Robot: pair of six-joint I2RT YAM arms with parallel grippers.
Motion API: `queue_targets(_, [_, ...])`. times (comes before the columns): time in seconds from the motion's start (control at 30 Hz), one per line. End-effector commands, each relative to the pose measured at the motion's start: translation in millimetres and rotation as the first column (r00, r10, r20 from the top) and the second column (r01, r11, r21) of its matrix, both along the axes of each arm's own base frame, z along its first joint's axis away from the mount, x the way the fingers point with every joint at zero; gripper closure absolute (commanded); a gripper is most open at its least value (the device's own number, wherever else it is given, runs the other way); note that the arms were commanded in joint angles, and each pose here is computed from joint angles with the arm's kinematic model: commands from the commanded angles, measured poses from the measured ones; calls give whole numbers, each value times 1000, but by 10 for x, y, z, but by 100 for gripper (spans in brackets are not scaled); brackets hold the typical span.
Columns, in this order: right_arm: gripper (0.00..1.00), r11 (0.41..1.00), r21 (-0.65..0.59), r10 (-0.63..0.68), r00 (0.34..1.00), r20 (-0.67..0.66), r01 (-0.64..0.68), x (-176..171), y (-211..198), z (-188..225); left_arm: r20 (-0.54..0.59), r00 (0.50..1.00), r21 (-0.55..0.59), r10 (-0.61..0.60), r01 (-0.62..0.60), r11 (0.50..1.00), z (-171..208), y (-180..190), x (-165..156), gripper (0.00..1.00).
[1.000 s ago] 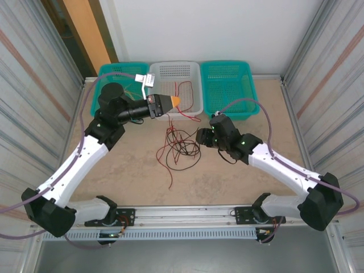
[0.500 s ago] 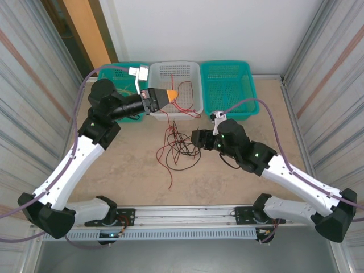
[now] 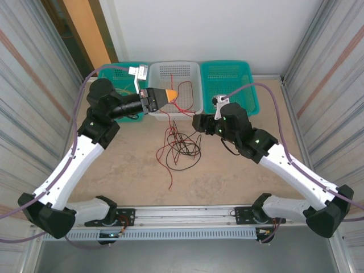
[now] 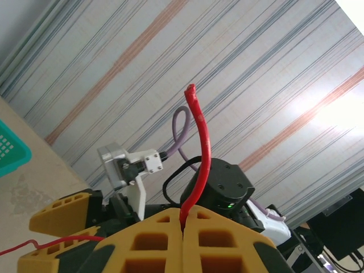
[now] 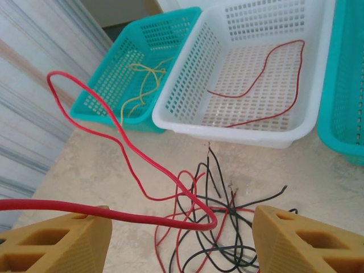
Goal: Untangle the cables
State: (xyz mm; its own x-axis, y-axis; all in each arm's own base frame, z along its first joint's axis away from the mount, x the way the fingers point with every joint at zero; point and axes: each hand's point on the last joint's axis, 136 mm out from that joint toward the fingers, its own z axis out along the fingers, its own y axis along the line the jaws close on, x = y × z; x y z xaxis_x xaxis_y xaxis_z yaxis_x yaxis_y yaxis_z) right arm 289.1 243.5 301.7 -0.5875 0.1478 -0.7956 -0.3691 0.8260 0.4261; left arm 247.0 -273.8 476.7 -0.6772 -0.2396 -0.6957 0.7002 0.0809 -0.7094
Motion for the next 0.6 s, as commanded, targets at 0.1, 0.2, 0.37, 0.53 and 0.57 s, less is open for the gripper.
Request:
queue_targets(0.1, [43, 999, 23, 39, 999, 21, -39, 119, 56, 74, 44, 998, -62, -51, 54, 997, 266, 38, -83, 100])
queue_targets(0.2, [52, 998, 35, 44, 999, 30, -45, 145, 71, 98, 35, 998, -62, -54, 56, 996, 247, 44, -79, 100])
queue_targets(0.37, [81, 997, 44, 60, 997, 39, -62, 127, 96, 148, 21, 999, -66, -33, 34, 997, 214, 99, -33, 100])
queue_targets(0.53, [98, 995, 60, 72, 995, 73, -76, 18, 72, 291, -39, 999, -47, 10, -12, 999, 57, 146, 125, 100])
queue_targets(0.57, [100, 995, 63, 69, 994, 83, -74, -3, 58, 329, -52, 998, -41, 18, -20, 999, 14, 150, 160, 100])
